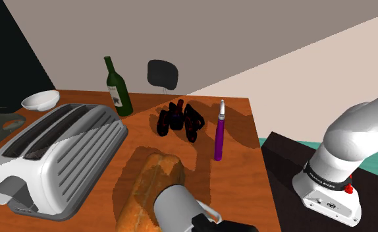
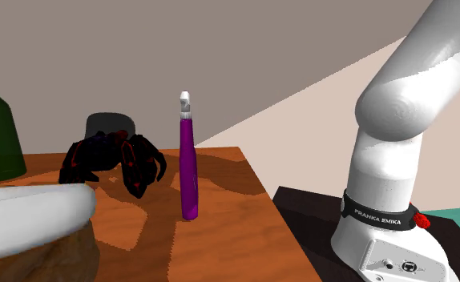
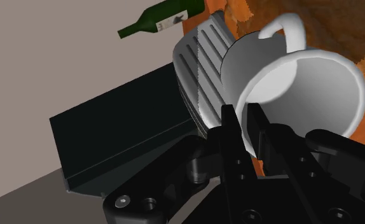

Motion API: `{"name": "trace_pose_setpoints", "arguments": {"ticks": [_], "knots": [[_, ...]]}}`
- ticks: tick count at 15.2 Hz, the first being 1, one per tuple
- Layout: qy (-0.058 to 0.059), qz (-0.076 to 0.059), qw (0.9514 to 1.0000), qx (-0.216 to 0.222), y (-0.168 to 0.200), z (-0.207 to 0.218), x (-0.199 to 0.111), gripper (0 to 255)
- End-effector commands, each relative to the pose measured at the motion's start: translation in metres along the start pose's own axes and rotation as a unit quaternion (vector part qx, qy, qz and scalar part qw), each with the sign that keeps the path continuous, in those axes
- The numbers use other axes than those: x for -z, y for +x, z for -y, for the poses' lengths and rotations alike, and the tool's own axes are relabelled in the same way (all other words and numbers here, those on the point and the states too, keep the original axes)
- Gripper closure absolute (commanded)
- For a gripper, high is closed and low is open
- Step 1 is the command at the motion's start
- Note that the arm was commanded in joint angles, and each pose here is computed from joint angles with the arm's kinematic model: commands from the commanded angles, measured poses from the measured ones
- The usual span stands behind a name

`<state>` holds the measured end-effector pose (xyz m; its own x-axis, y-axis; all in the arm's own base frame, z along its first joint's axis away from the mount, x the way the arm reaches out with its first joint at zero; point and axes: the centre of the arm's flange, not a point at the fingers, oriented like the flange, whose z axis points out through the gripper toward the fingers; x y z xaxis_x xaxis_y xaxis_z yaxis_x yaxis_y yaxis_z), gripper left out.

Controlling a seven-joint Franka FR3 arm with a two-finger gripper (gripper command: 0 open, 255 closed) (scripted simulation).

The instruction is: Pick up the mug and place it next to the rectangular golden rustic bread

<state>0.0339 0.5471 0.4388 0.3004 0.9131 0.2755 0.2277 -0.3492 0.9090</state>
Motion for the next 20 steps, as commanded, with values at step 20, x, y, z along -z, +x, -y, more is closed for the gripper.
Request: {"name": "trace_pose_setpoints", "arguments": {"ticks": [20], "knots": [[0.0, 0.0, 1.0, 0.0, -0.03, 0.101, -0.035, 255]]}}
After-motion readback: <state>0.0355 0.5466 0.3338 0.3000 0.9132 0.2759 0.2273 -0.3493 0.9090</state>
